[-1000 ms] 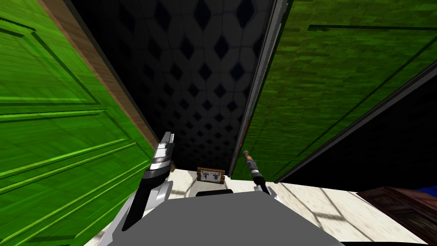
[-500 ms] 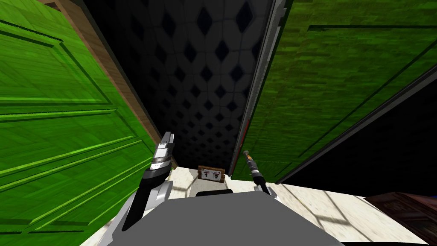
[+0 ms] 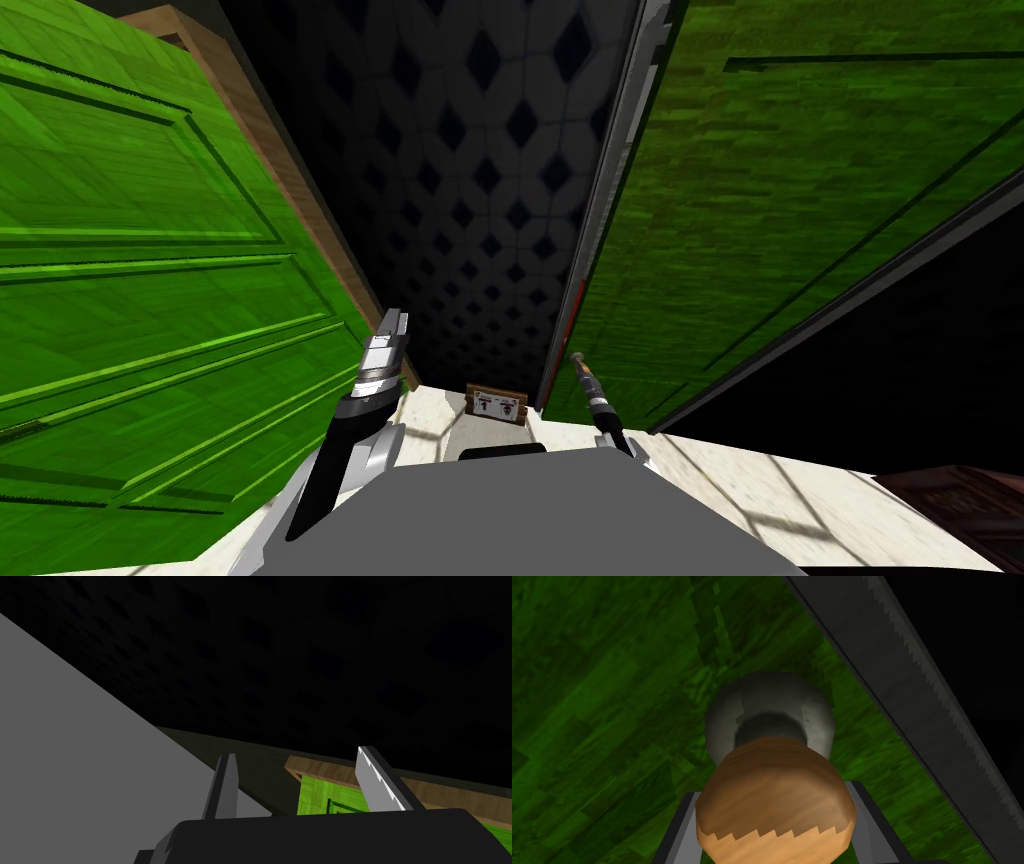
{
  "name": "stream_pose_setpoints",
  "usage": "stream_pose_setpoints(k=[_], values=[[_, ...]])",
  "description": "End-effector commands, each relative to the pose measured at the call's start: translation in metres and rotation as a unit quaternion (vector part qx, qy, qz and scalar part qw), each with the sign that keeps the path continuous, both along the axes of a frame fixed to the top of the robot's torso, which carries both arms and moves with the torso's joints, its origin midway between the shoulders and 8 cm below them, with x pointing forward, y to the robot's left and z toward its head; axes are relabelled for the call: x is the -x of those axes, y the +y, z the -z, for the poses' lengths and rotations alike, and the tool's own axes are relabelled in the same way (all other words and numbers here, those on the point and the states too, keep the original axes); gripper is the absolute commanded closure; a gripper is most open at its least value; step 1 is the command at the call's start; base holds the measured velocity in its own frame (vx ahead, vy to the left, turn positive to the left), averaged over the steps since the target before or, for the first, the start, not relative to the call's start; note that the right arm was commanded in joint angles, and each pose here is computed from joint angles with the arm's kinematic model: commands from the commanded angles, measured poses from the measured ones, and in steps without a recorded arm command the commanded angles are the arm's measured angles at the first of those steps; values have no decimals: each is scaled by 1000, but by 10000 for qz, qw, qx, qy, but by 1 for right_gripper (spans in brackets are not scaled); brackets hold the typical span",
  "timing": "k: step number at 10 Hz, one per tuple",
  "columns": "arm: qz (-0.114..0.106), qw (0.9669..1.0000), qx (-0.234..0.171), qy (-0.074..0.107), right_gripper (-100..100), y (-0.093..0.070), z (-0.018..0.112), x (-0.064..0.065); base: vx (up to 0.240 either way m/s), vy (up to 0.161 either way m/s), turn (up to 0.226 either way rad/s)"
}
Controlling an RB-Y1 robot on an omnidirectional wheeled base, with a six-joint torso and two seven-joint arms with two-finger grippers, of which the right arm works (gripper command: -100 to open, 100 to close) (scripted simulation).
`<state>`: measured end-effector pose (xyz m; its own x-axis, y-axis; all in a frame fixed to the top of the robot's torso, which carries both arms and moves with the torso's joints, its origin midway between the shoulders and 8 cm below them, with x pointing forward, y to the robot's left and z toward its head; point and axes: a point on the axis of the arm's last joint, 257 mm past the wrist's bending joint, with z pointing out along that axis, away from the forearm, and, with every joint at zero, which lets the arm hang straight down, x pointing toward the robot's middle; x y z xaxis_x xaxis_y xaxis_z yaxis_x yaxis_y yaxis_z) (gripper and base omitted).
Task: Pull the door open
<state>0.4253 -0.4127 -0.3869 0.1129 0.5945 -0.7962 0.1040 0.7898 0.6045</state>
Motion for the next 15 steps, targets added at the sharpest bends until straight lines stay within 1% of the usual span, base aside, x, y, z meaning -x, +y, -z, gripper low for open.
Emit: stream_pose_setpoints(k=[1, 2, 3, 4, 5, 7, 8, 9, 10, 11, 12, 13, 14, 15], values=[[44, 9995, -302, -52, 100, -2, 0, 1, -50, -31, 111], [41, 9992, -385, -65, 100, -2, 0, 1, -41, -26, 43], [70, 9982, -586, -105, 100, -3, 0, 1, -40, -15, 61], [69, 9980, -616, -110, 100, -3, 0, 1, -31, -6, 29], [96, 9963, -842, -155, 100, -5, -1, 1, -40, -11, 56], [125, 9938, -1082, -204, 100, -7, -1, 1, -49, -30, 79], [155, 9913, -1281, -248, 100, -9, -1, 1, -39, -16, 64], [154, 9908, -1319, -254, 100, -9, -1, 1, -34, -14, 37], [183, 9875, -1538, -303, 100, -10, -2, 2, -38, -19, 62], [183, 9872, -1555, -306, 100, -10, -2, 2, -34, -17, 43], [211, 9831, -1785, -358, 100, -12, -2, 2, -39, -18, 78], [242, 9799, -1939, -397, 100, -14, -2, 2, -49, -30, 121], [239, 9782, -2024, -413, 100, -14, -2, 2, -41, -26, 45], [268, 9735, -2225, -463, 100, -16, -2, 2, -49, -24, 67]])
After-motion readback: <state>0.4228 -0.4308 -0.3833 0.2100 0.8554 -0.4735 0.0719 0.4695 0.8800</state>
